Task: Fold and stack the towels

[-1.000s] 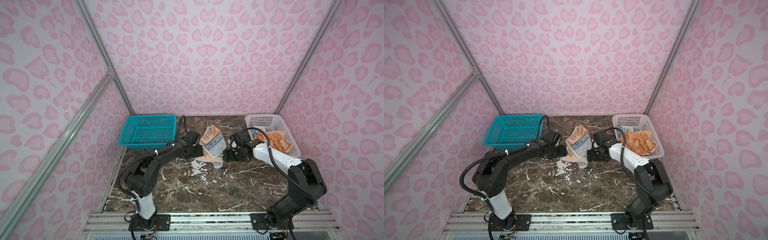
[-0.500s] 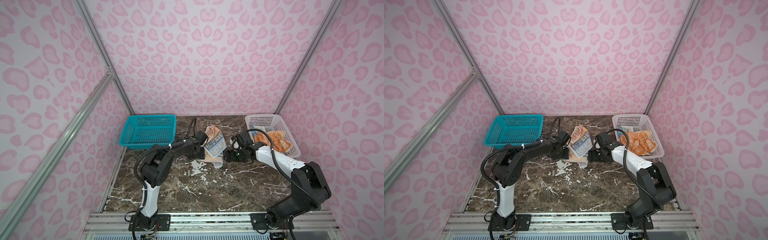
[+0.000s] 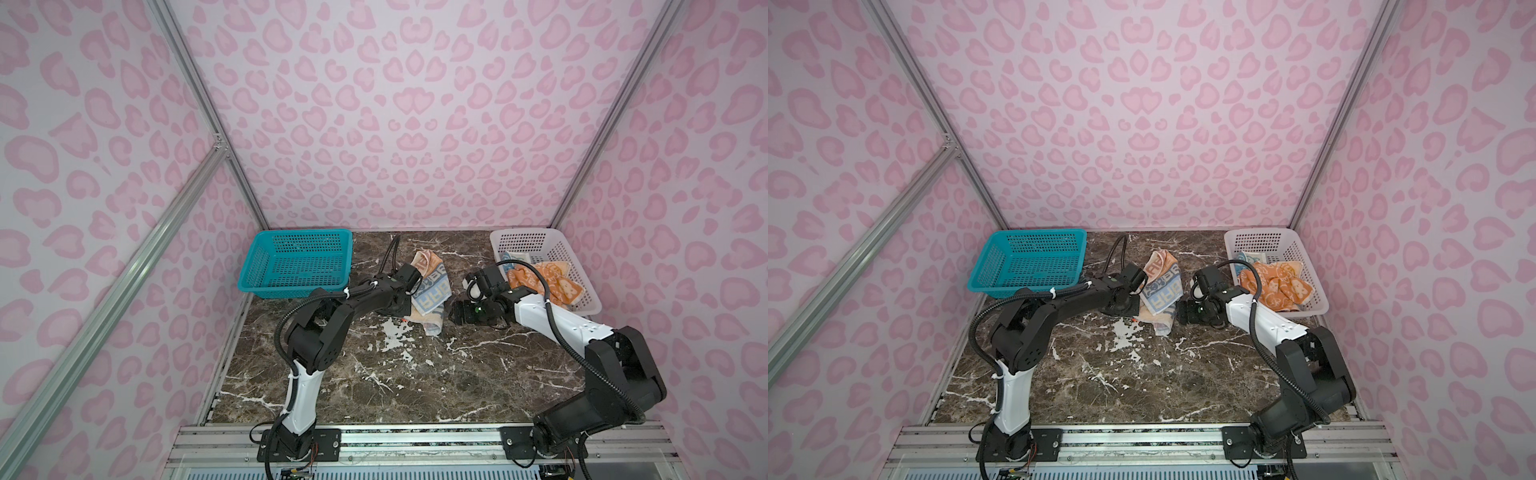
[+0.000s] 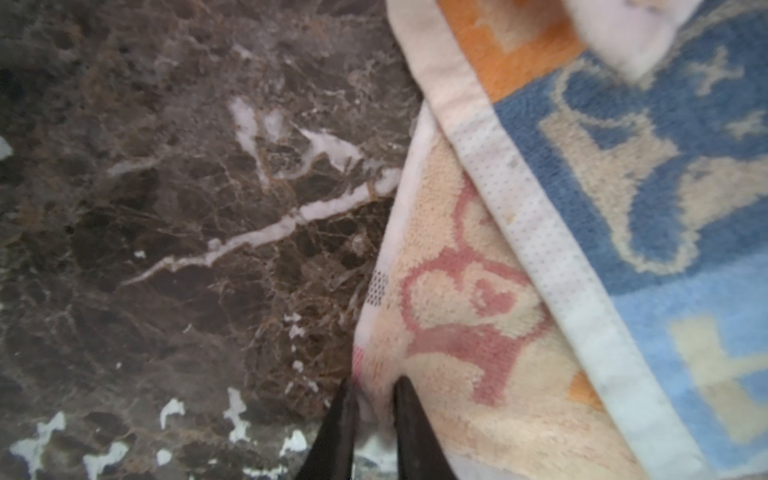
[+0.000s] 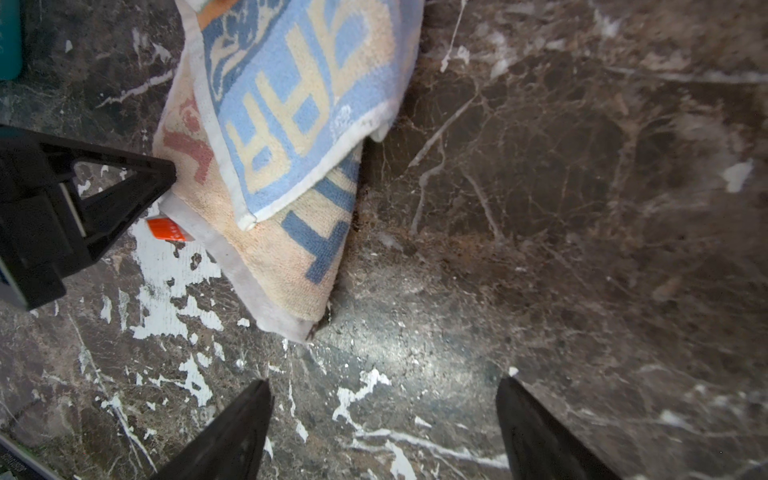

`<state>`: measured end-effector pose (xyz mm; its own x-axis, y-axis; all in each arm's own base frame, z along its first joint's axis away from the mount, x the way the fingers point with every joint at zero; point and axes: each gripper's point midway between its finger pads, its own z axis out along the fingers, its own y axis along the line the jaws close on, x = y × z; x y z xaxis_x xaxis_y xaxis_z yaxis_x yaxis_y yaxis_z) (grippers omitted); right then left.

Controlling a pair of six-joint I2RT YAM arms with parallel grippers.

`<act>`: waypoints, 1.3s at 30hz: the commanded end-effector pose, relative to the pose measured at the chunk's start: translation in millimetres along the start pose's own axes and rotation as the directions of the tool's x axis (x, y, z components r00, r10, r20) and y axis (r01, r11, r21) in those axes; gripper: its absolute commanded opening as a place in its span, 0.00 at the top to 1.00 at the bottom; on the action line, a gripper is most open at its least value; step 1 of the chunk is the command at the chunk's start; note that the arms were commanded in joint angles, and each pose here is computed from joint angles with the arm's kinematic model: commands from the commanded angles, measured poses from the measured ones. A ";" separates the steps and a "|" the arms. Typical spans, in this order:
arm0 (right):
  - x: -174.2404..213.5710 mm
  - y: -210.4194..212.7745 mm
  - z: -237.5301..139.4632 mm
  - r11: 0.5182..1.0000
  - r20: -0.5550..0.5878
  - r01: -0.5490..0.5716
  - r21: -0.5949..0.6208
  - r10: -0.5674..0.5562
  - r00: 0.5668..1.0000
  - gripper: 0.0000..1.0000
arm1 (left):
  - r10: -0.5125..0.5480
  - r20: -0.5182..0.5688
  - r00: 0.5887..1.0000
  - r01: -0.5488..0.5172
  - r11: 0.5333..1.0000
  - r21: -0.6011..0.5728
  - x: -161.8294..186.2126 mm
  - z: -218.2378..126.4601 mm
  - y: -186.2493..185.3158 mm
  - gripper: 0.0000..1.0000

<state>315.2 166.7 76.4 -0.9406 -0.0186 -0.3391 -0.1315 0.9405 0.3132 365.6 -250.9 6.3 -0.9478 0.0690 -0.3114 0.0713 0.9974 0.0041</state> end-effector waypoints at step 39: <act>4.5 70.7 66.3 0.988 0.079 -0.157 -0.011 0.157 0.984 0.46 | -0.295 0.141 0.945 0.198 0.860 0.471 -106.5 -188.1 -25.9 0.96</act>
<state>313.2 261.6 38.5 -0.9377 0.1137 -0.3285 -0.0280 0.9172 0.3975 407.6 -288.3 210.1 -0.8789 -0.2227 -0.4219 0.0239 0.8627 -0.5052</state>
